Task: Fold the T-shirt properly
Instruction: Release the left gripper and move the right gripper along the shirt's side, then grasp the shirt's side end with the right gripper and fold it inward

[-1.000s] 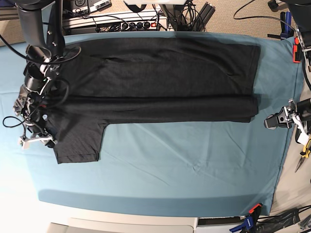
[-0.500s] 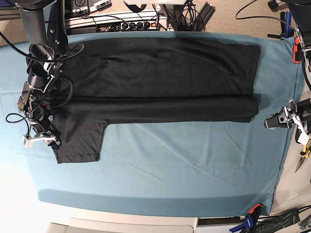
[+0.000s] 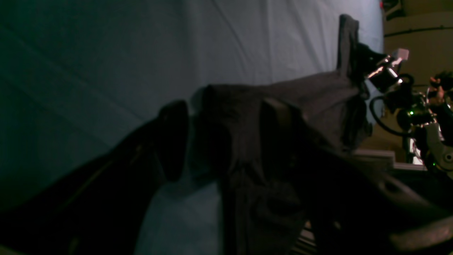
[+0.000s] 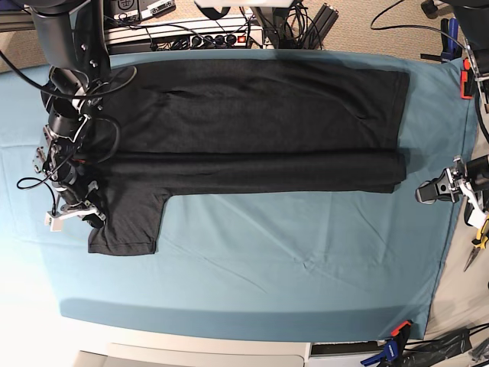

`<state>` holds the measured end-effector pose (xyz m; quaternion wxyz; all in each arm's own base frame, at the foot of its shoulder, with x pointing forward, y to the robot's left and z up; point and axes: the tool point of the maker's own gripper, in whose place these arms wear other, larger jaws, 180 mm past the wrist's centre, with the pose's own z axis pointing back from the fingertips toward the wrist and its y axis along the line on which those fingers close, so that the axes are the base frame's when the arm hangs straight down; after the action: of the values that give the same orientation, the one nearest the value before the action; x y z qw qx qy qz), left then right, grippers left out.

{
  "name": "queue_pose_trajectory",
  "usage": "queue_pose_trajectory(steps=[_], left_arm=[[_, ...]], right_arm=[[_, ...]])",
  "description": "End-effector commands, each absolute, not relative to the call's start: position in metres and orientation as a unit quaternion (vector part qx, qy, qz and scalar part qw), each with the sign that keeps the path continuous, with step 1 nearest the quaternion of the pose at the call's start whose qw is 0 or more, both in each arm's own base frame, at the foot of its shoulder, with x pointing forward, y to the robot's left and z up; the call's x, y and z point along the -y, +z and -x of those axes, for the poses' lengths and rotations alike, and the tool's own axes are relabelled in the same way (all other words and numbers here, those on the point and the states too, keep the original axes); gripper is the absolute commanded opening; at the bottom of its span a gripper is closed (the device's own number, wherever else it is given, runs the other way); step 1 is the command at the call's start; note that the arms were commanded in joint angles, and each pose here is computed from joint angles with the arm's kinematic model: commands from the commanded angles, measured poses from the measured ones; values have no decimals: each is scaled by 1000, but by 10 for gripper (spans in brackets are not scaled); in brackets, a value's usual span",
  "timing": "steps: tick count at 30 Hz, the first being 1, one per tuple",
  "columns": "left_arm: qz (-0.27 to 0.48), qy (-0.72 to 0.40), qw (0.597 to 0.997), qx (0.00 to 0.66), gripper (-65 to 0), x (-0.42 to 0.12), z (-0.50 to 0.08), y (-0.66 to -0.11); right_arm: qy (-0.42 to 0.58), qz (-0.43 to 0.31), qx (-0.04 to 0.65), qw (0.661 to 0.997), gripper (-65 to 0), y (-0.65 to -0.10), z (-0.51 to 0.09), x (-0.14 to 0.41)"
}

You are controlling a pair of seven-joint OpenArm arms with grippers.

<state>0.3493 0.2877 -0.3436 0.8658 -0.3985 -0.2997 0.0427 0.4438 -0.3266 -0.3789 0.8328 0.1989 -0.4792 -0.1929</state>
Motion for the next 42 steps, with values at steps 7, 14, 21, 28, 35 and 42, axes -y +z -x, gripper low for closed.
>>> queue_pose_trajectory(steps=[7, 14, 21, 28, 35, 42], left_arm=[[394, 38, 855, 335, -314, -299, -362, -320], [394, 38, 855, 335, -314, -299, -362, -320], [394, 38, 855, 335, -314, -299, -362, -320], [394, 38, 855, 335, -314, -299, -362, -320], [396, 38, 855, 334, -314, -297, -362, -321], [397, 38, 854, 334, -314, -296, -363, -321]], right_arm=[[-90, -217, 488, 841, -650, -316, -461, 306], [81, -205, 450, 865, -650, -292, -439, 241], [192, -231, 413, 860, -650, -280, -389, 185], [238, -255, 365, 863, -650, -300, -324, 158], [275, -254, 330, 867, -650, -315, -261, 139], [309, -229, 297, 874, -650, -324, -210, 130]])
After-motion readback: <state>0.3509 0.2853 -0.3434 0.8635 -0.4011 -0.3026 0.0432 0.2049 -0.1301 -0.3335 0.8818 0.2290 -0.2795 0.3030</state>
